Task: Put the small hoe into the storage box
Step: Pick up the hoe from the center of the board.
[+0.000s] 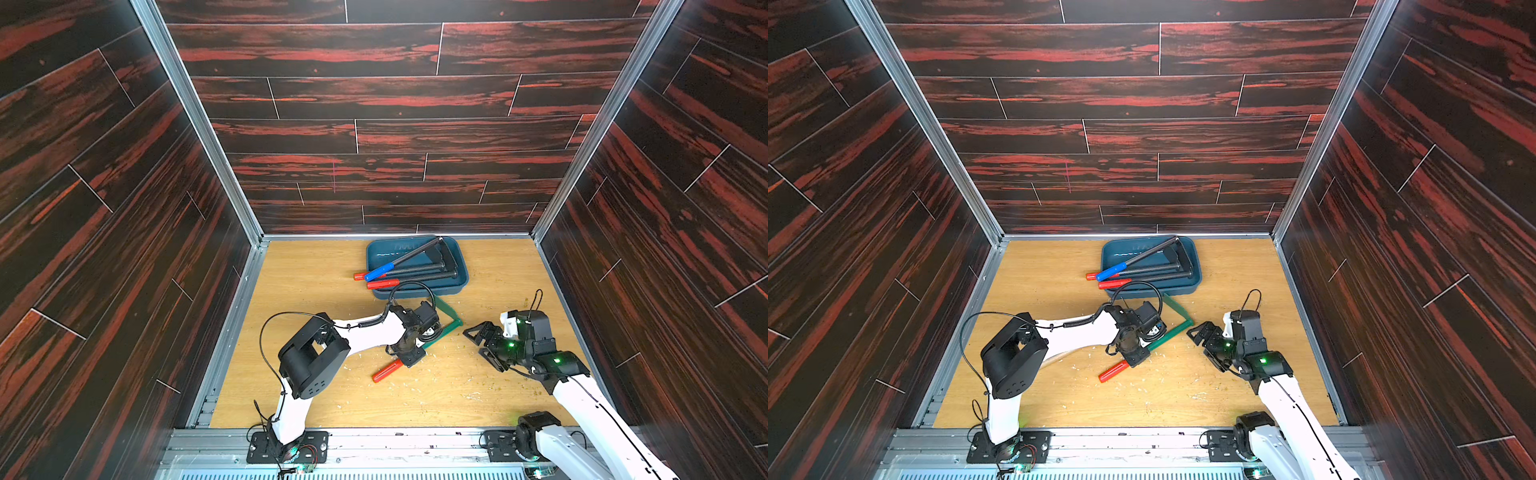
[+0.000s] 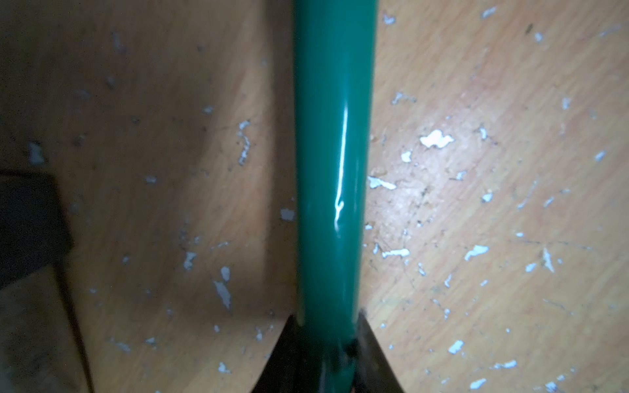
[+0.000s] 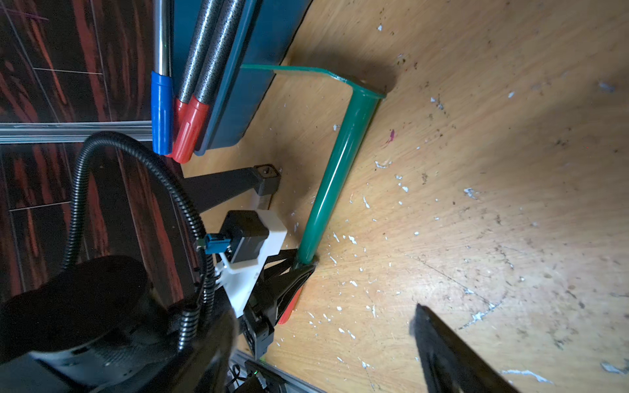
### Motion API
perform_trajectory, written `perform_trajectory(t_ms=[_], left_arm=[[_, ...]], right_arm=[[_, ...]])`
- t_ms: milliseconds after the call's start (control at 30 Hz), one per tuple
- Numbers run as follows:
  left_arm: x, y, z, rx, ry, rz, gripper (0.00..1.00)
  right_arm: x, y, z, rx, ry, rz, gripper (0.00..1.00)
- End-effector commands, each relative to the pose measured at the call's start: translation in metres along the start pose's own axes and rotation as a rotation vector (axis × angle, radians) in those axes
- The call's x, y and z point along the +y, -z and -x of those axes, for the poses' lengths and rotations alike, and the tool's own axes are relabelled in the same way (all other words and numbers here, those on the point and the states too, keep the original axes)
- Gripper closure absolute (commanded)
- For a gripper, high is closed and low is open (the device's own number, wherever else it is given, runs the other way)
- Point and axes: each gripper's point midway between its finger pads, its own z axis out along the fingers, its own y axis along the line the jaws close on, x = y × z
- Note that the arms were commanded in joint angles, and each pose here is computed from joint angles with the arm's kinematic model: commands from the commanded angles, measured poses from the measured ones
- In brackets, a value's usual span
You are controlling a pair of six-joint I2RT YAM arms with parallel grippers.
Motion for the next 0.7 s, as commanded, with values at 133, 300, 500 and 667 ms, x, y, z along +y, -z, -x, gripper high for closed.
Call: perform_trajectory(t_ms=[133,300,500,667], left_arm=[[0.001,0.062,0.027,-0.119,-0.064,0.064,1.00],[0.000,0.078,0.032,-0.139,-0.080,0.083,1.00],[-0.003,0.092,0.038,-0.167,-0.090,0.090,1.00],[-0.003,0.105,0.043,-0.203,-0.091,0.104,1.00]], right_arm=[[0.000,-0.005,-0.001,0.017,-0.038,0.015,0.15],[-0.004,-0.008,-0.002,0.019,-0.049,0.011,0.15],[-0.004,-0.007,-0.002,0.018,-0.046,0.013,0.15],[-0.004,-0.007,-0.002,0.018,-0.047,0.013,0.15]])
